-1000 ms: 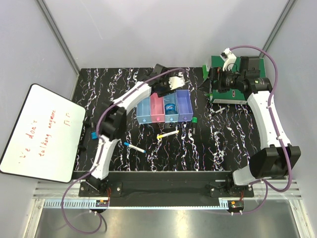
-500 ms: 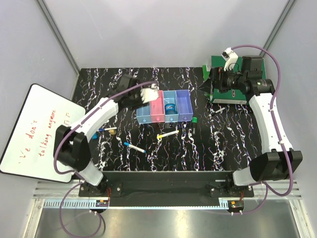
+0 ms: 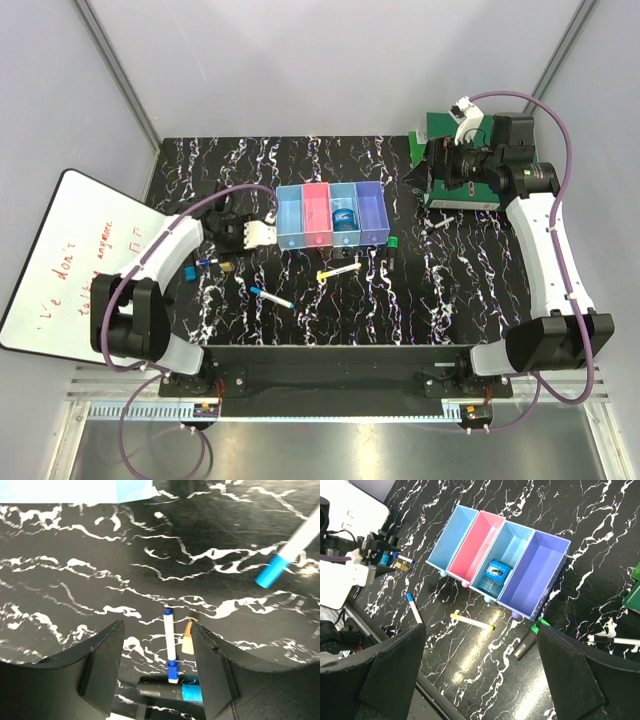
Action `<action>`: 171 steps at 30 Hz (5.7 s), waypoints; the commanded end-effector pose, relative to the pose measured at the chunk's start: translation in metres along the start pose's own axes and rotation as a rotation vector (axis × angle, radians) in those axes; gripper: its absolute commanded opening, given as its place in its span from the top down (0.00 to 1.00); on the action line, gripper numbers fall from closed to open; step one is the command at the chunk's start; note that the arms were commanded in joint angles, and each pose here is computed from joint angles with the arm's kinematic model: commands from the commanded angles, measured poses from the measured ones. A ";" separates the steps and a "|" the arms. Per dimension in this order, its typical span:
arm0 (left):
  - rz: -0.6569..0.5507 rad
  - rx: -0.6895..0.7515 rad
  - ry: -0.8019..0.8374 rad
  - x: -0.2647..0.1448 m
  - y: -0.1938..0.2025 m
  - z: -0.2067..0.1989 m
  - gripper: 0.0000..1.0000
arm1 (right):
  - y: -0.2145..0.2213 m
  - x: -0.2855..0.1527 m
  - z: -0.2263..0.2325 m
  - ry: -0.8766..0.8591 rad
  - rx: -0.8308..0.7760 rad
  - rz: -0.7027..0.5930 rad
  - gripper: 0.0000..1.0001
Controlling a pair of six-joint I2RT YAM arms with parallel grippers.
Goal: Sort the stationery into containers
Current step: Pick up the stationery from the center of the board, then place the pen in the storage box, then pick up the pen from the center of the board.
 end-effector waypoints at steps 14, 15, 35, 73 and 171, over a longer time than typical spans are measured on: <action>-0.035 0.059 0.141 0.005 0.040 -0.022 0.43 | -0.001 -0.006 0.003 0.028 -0.039 -0.002 0.00; -0.032 0.060 0.133 0.006 0.041 -0.017 0.43 | -0.001 -0.006 0.003 0.027 -0.040 -0.004 0.00; 0.034 0.039 0.128 0.022 0.066 0.000 0.47 | 0.000 -0.005 0.003 0.024 -0.027 -0.002 0.00; -0.301 0.022 0.059 -0.009 -0.109 0.056 1.00 | -0.010 -0.005 -0.007 0.086 -0.050 -0.016 0.00; -0.197 -0.313 -0.531 -0.091 -0.086 0.031 0.19 | 0.174 0.066 -0.170 0.739 0.250 0.516 0.25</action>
Point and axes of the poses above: each gripper's point midway between its finger pads, its own x axis out along the fingers, its own z axis along the line the jaws close on, y = z × x, the point moved 5 cm from there along -x, back along the fingers, and after that the axes turned 5 degrees about -x, right-handed, at the moved point
